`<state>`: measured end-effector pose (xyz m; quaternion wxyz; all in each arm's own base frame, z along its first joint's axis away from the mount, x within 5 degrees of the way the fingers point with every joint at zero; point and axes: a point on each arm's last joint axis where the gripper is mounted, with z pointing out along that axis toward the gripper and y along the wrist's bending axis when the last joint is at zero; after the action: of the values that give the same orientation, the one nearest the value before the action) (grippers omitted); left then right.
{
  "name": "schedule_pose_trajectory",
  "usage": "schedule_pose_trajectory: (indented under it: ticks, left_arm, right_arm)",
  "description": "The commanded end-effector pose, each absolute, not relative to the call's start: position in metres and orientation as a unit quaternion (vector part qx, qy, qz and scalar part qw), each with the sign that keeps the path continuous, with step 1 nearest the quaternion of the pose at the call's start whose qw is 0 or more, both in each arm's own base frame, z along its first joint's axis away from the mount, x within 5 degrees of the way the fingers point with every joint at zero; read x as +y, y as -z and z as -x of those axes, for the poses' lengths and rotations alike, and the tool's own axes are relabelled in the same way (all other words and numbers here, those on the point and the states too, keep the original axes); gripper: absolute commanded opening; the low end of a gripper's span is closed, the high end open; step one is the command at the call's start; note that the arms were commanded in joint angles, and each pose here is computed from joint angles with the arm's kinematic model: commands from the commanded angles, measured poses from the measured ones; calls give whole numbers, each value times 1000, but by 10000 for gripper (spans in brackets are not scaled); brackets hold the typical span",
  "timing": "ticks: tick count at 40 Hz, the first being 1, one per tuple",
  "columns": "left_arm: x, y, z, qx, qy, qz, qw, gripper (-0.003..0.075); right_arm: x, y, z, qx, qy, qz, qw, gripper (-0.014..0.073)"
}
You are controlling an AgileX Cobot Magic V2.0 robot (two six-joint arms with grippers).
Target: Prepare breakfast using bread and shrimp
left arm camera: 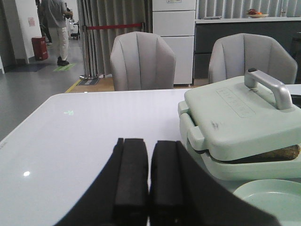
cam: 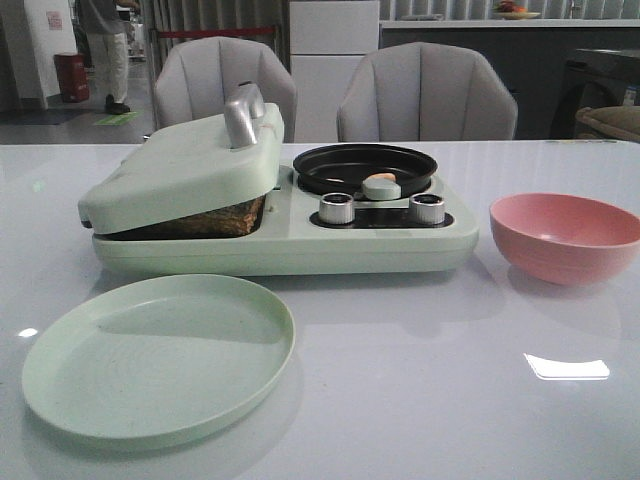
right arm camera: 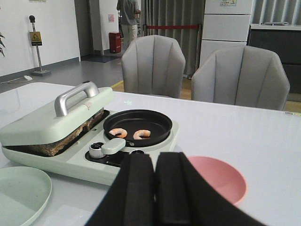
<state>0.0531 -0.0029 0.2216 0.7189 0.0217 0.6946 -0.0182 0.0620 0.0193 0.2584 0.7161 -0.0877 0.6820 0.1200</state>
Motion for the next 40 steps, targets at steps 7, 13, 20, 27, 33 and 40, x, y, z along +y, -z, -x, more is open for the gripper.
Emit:
schedule_pose_trajectory:
  ticks: [7, 13, 20, 27, 33, 40]
  left_arm:
    - [-5, -228, -52, 634, 34, -34, 772, 112]
    - [-6, -219, -53, 636, 40, -38, 769, 112]
    - [-6, -219, -53, 635, 45, -34, 770, 112]
    - [-6, -222, -53, 626, 60, -23, 777, 112]
    - [-6, -221, -53, 627, 63, -20, 777, 112]
    - [-6, -221, -53, 627, 63, -20, 777, 112]
  right_arm:
    - [17, -274, -62, 646, -111, 79, 751, 138]
    - [17, -274, -62, 647, -111, 79, 750, 138]
    - [17, -274, -62, 647, -111, 79, 750, 138]
    - [17, -274, -62, 647, -111, 79, 750, 138]
    - [17, -274, -62, 647, -111, 79, 751, 138]
    - [17, -274, -62, 647, -111, 79, 751, 138]
